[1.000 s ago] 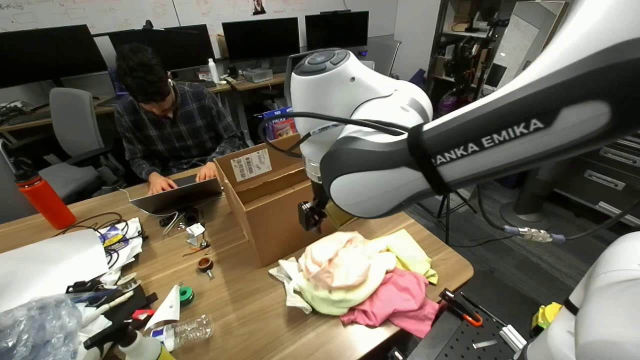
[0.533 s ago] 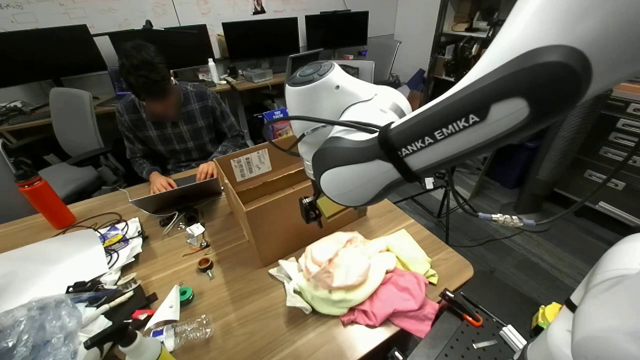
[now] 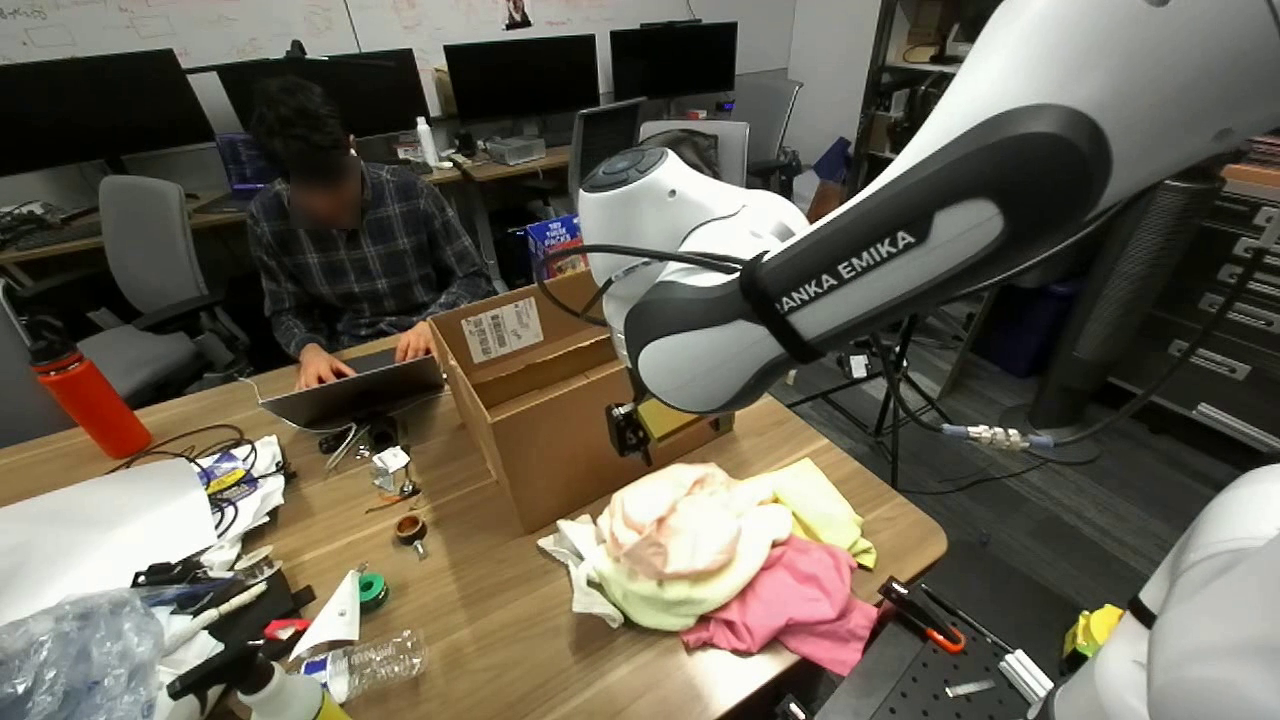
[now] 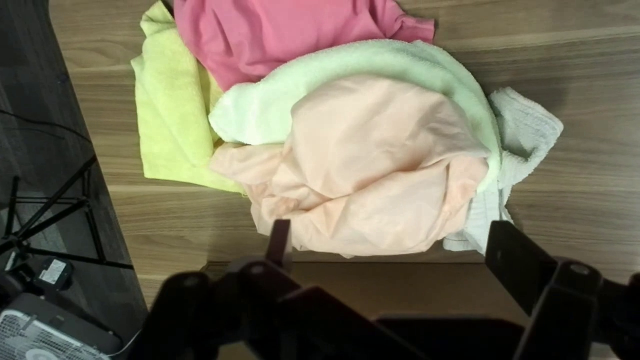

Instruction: Put the peach colored shirt in the box

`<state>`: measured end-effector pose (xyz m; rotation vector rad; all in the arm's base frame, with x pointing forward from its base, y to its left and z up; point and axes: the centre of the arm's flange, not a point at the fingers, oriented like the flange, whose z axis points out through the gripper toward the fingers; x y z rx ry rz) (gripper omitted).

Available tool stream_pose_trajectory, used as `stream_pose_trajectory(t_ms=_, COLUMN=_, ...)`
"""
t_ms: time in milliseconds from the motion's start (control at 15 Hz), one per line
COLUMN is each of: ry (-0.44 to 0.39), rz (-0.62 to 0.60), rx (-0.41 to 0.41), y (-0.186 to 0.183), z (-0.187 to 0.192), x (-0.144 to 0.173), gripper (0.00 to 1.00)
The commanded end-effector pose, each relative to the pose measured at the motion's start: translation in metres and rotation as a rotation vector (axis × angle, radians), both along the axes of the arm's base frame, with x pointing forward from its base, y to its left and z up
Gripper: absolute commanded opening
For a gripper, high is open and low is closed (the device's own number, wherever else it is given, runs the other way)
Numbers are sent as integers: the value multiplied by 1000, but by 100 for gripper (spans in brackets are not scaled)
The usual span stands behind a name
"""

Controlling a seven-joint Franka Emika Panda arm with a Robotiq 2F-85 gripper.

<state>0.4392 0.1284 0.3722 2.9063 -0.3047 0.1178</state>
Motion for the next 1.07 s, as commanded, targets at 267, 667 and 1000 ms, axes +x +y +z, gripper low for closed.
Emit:
stream_pose_trajectory(t_ms=267, ry=-20, rz=78, rx=68, y=11, z=-23, x=12, gripper=100)
stream_pose_trajectory(t_ms=667, ry=-42, rz=70, rx=95, y=21, z=-62, x=50, gripper=100)
stream_pose_trajectory(t_ms=1000, ry=-29, rz=26, rx=77, y=7, z=-94, x=80, gripper=100)
